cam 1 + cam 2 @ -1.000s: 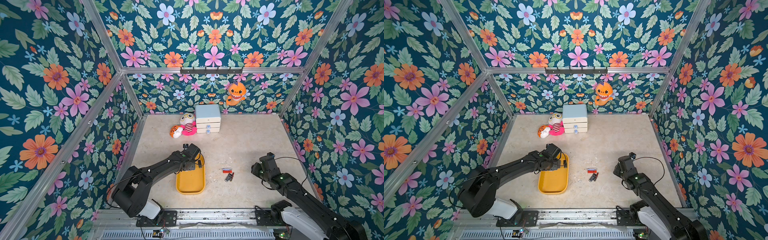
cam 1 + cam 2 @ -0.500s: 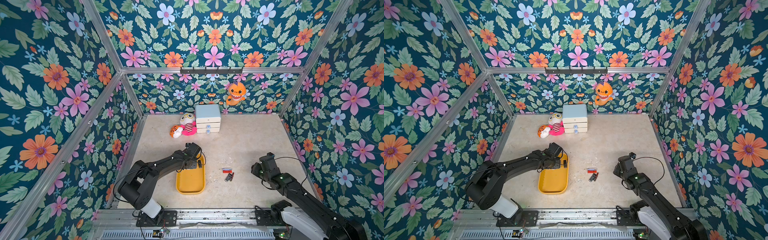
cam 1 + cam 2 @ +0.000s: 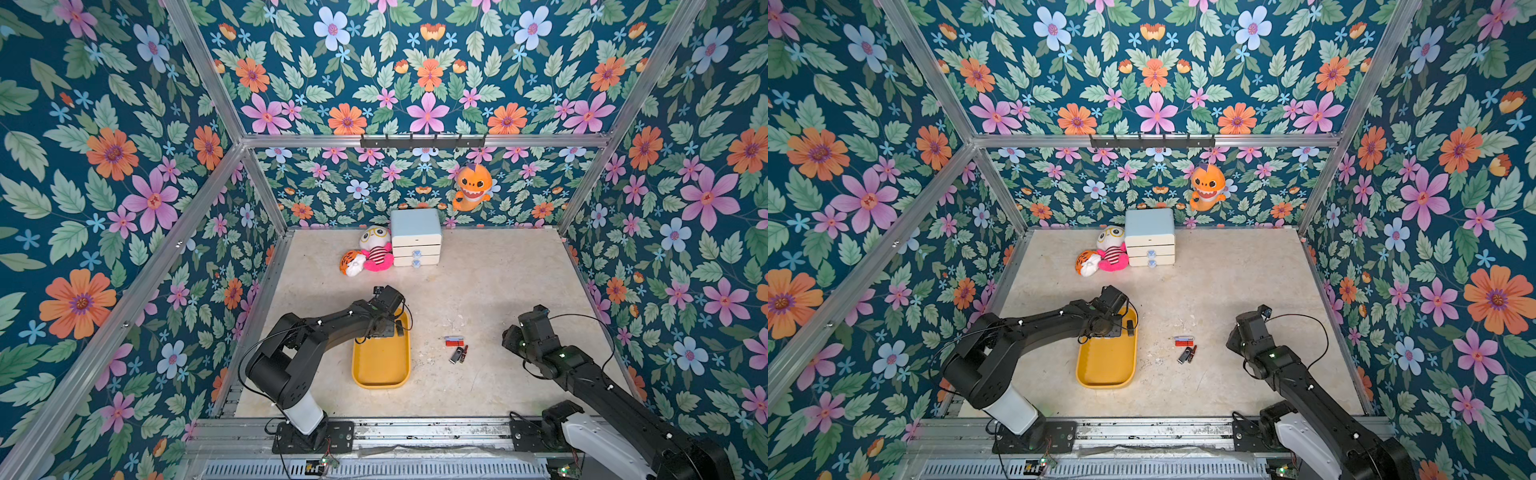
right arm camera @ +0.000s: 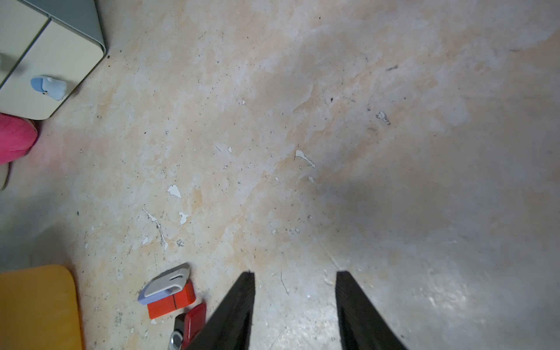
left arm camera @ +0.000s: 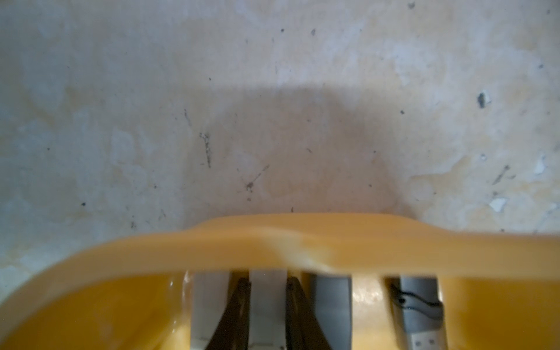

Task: Put the usb flash drive into the storage box
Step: Place the USB flash in the storage box.

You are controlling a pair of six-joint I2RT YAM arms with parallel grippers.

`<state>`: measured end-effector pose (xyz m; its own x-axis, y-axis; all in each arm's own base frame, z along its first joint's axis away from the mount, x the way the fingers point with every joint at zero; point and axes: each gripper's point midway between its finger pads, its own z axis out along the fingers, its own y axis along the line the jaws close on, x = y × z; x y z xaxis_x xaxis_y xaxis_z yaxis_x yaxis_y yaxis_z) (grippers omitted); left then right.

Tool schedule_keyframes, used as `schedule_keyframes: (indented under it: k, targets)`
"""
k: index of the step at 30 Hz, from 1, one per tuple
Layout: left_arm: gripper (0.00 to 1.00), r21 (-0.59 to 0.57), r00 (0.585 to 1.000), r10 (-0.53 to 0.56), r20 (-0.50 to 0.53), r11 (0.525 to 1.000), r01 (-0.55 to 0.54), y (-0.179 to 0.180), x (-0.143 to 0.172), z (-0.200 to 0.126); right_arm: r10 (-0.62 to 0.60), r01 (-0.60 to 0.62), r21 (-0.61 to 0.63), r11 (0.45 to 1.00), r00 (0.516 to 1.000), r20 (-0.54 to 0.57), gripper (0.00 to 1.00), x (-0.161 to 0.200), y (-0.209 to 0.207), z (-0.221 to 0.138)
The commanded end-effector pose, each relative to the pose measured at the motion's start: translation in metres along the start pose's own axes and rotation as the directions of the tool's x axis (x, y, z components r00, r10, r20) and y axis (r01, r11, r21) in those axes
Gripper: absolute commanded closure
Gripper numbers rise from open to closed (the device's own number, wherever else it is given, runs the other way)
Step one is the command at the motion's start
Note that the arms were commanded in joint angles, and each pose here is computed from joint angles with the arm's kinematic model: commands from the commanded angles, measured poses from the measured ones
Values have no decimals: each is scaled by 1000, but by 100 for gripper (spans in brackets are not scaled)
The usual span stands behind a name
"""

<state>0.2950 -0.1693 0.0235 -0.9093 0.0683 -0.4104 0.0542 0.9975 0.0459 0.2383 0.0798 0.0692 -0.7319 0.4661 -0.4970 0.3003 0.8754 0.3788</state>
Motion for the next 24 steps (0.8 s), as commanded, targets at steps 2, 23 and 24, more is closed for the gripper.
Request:
schedule_keyframes:
  k: [2, 23, 24]
  targets:
    - [71, -12, 1000, 16, -2, 1000, -16, 2, 0, -1, -1, 1, -12, 1000, 1000, 5, 51, -3, 4, 0]
    - [53, 149, 993, 0, 118, 989, -18, 6, -24, -109, -64, 60, -78, 995, 997, -41, 49, -2, 25, -4]
    - [52, 145, 992, 3, 124, 989, -21, 11, -20, -112, -86, 81, -100, 992, 995, -46, 49, -1, 31, -6]
